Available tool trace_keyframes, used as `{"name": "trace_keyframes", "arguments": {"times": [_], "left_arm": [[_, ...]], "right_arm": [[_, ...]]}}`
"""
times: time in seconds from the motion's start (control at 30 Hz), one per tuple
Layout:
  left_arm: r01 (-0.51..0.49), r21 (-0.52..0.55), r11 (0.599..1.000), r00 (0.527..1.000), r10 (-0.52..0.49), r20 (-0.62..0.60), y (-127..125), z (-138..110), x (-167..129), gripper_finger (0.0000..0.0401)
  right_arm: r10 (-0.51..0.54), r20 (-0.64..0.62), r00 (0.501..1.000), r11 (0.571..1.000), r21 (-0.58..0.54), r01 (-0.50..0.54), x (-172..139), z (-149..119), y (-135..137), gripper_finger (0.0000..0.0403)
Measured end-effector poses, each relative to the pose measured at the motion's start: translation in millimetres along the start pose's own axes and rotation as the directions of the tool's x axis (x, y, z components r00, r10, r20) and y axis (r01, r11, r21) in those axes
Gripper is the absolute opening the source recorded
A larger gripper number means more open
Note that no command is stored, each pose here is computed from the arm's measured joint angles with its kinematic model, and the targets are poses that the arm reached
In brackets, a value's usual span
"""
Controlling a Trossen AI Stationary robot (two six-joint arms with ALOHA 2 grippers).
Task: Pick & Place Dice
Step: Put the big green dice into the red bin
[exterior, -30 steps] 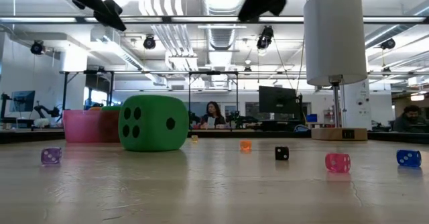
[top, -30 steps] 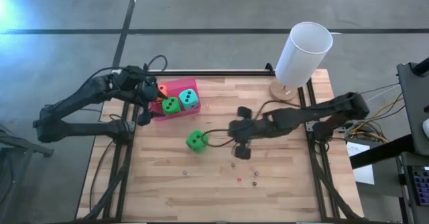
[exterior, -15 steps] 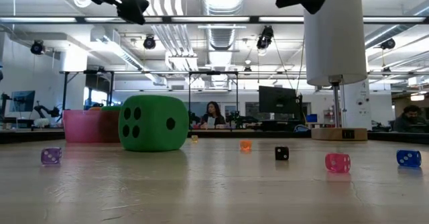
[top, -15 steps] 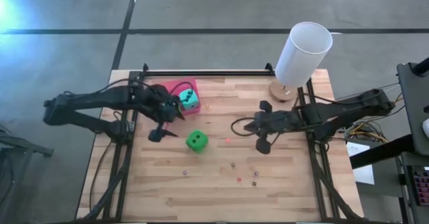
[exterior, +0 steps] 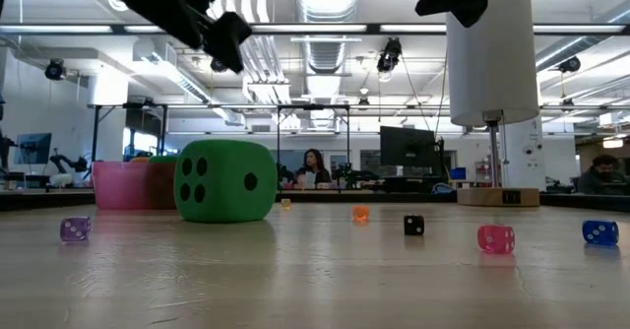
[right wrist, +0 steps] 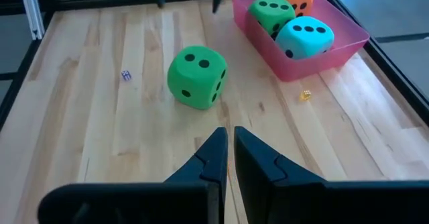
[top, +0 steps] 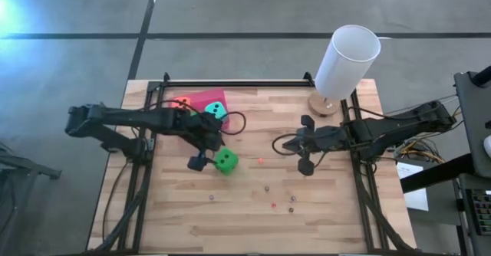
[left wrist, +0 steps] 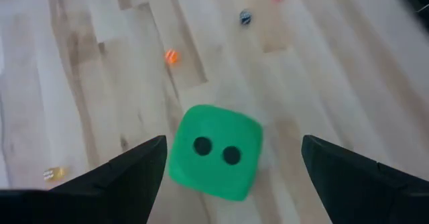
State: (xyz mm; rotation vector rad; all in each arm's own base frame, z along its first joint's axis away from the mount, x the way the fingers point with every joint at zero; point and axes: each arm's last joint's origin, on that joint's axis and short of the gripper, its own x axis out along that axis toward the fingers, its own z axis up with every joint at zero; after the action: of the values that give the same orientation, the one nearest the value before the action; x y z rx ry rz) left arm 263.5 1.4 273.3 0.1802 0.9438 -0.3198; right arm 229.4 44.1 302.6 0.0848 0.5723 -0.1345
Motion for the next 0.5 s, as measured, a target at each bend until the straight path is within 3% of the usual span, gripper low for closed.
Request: {"name": "trace_keyframes", "arguments": {"times": [0.2, 0.5], "left_arm": [[-0.034, 0.042, 0.999, 0.999, 0.035, -0.039, 3.8, 1.9, 17.3, 0.0346], [-0.036, -0.002, 0.999, 0.999, 0.036, -0.032, 5.1, 3.3, 21.1, 0.0347]], "right_arm": [[0.000, -0.002, 1.000, 1.000, -0.022, 0.000, 0.3, -0.6, -0.1, 0.0027], [0.001, -0.005, 1.000, 1.000, -0.023, -0.001, 0.8, -1.3, 0.0, 0.0027]]}}
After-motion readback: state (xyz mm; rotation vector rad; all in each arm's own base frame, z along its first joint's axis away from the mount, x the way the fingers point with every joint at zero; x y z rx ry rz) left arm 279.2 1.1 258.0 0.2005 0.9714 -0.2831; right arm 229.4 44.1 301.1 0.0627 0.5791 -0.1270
